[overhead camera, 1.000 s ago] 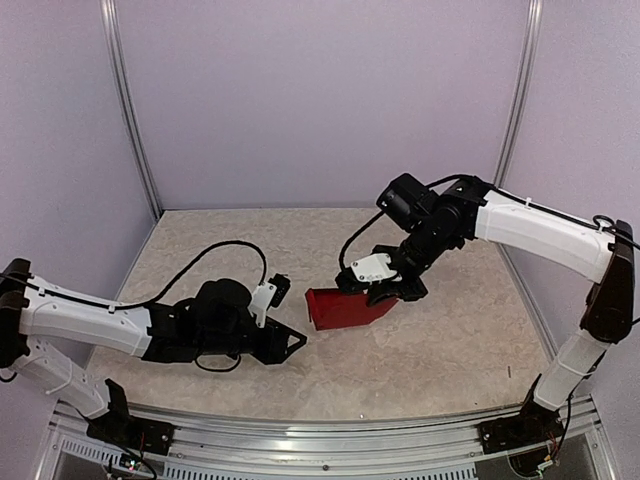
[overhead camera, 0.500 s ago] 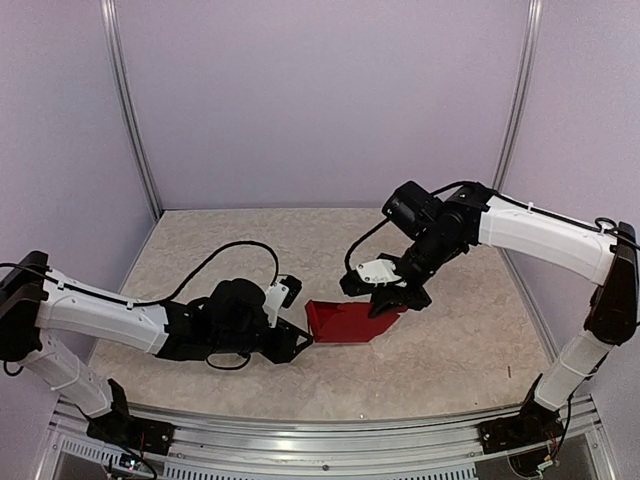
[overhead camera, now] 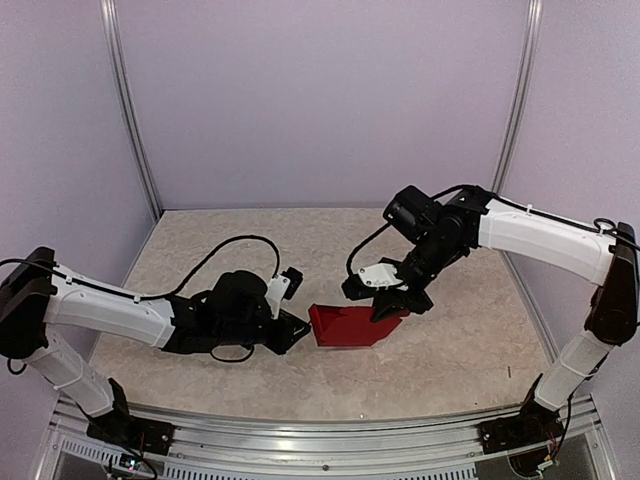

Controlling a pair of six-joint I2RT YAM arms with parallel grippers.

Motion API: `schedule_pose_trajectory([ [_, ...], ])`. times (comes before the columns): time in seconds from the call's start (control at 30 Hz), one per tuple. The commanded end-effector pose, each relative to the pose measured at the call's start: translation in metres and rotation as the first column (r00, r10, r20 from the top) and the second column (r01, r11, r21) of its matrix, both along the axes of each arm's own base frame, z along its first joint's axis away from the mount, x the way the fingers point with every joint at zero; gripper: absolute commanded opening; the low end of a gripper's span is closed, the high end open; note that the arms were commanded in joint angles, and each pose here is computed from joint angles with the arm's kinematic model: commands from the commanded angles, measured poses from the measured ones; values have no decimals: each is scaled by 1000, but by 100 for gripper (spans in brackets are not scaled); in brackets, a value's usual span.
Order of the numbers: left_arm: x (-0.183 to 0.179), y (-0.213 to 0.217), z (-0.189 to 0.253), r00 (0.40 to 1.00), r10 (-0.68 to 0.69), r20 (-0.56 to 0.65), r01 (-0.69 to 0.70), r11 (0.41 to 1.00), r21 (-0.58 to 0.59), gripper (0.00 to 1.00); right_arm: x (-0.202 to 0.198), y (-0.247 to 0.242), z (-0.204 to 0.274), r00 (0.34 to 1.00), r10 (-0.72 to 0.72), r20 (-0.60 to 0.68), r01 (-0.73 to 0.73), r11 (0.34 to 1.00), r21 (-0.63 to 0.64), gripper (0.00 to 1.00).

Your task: Fold the paper box

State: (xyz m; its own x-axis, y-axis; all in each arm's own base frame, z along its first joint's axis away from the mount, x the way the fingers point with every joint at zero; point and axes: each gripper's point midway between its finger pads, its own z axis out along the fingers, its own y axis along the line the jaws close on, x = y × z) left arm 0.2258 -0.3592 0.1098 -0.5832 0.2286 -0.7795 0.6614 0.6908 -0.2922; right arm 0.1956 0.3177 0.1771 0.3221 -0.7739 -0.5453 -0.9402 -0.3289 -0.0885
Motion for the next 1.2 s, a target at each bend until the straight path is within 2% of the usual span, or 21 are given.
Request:
schedule_pose_trajectory([
  [0.0, 5, 0, 6, 1000, -10, 8, 10, 999, -45, 14, -5, -5, 9, 1000, 4, 5, -4, 1000, 23, 0],
  [0.17, 2, 1, 9, 999, -39, 8, 39, 995, -87, 0, -4, -4, 14, 1000, -5, 13, 4, 999, 33, 0],
  [0.33, -1, 5, 7, 999, -50, 12, 50, 995, -85, 0, -3, -2, 22, 1000, -11, 18, 10, 999, 53, 0],
  [0.53, 5, 36, -23, 999, 19, 34, -22, 995, 94, 0, -3, -4, 40, 999, -22, 43, 18, 997, 81, 0],
  [0.73, -1, 46, -35, 999, 9, 34, -14, 992, 129, 0, 3, -7, 46, 996, -46, 70, 39, 995, 96, 0],
  [0.87, 10, 59, -38, 996, 85, 22, -87, 985, 151, 0, 2, -7, 49, 997, -50, 55, 43, 993, 111, 0],
  [0.93, 24, 72, -35, 985, 169, 37, -173, 972, 161, 0, 1, -5, 53, 998, -49, 37, 44, 990, 134, 0],
  [0.97, 32, 82, -30, 973, 227, 51, -232, 959, 162, 4, 0, -4, 56, 999, -48, 22, 44, 988, 150, 0],
  [1.03, 47, 98, -18, 940, 334, 75, -341, 931, 133, 30, -3, -1, 64, 999, -44, -17, 46, 982, 185, 0],
  [1.07, 51, 101, -11, 929, 361, 85, -369, 924, 105, 39, -4, 1, 69, 999, -40, -37, 47, 978, 204, 0],
  [1.1, 51, 99, -6, 929, 361, 88, -367, 928, 66, 44, -6, 3, 74, 998, -36, -56, 47, 973, 224, 0],
  [1.17, 40, 82, 11, 953, 287, 93, -283, 958, -52, 48, -7, 3, 91, 994, -26, -110, 56, 958, 282, 0],
])
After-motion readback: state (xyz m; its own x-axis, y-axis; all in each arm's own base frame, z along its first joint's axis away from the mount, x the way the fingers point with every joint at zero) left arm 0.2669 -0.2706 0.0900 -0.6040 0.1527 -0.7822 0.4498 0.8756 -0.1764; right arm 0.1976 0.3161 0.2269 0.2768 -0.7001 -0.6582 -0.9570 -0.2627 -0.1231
